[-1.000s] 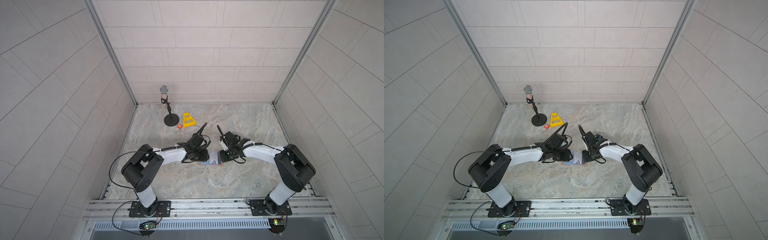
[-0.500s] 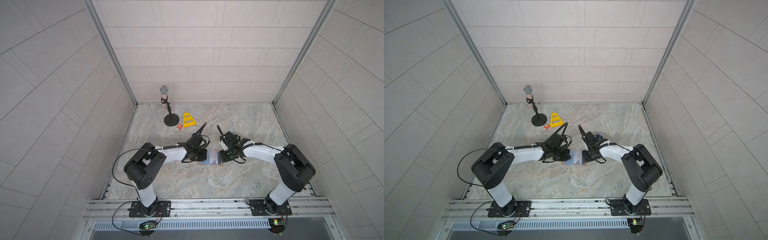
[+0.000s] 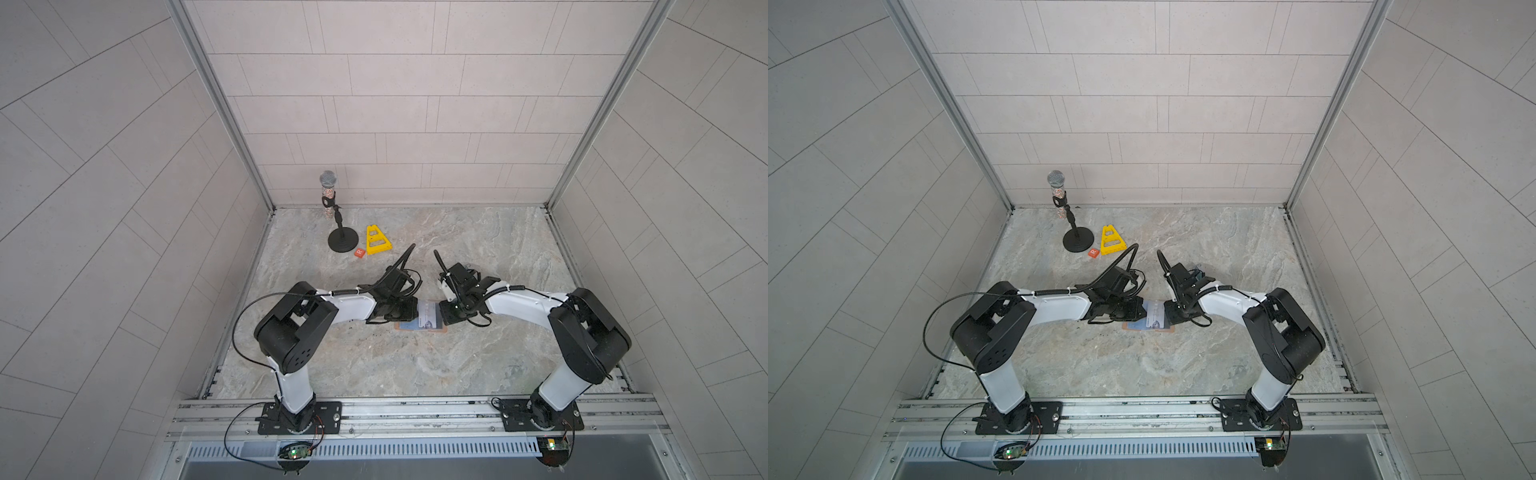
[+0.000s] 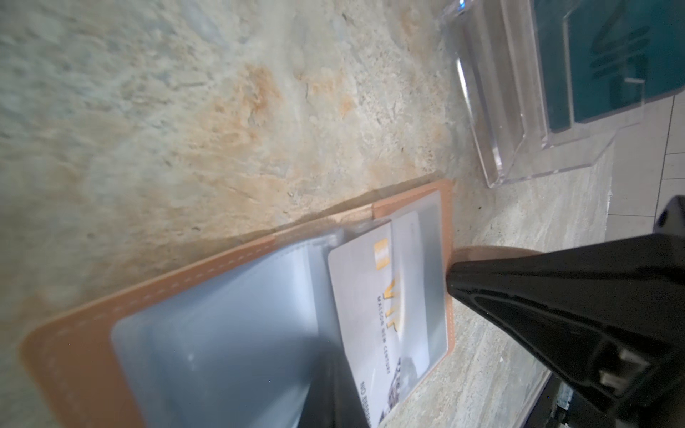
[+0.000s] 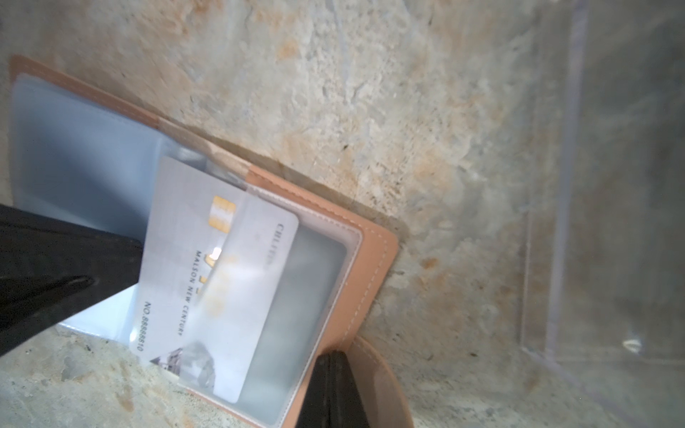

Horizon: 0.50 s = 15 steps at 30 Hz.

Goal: Insert credit cards into a card holder
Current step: Insert the credit card into the card slot.

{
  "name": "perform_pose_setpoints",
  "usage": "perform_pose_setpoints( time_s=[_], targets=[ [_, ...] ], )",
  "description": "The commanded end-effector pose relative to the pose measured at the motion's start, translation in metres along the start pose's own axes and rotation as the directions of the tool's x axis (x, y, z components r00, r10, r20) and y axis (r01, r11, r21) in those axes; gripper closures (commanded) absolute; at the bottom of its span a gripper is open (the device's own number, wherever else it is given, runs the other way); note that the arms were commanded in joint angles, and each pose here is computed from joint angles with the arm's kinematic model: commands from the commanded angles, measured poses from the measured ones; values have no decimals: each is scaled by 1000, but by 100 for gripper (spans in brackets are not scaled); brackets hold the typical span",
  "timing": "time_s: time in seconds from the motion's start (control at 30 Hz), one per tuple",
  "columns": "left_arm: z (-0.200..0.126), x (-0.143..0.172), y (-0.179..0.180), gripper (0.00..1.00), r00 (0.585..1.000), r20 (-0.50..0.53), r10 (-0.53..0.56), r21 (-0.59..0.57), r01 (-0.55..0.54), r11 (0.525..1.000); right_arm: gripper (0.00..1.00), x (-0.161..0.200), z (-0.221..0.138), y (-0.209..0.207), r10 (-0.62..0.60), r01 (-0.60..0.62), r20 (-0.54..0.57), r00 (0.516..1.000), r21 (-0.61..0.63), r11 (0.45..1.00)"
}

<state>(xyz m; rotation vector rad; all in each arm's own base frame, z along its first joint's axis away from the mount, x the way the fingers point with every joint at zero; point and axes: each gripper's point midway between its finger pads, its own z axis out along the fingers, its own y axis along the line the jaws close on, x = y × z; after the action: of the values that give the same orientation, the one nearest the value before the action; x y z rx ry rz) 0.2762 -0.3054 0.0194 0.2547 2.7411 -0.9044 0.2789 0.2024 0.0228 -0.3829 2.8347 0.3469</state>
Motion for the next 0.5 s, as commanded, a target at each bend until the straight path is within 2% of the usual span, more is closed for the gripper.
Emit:
perform_pose_setpoints(
  time_s=[0.0, 0.47],
  targets=[
    [12, 18, 21, 100, 997, -62, -38, -64, 34, 997, 100, 18, 14, -7, -8, 10, -58, 998, 34, 999],
    [22, 18, 9, 100, 996, -77, -39, -8, 38, 999, 100, 19, 13, -7, -5, 6, -55, 998, 33, 999]
  ],
)
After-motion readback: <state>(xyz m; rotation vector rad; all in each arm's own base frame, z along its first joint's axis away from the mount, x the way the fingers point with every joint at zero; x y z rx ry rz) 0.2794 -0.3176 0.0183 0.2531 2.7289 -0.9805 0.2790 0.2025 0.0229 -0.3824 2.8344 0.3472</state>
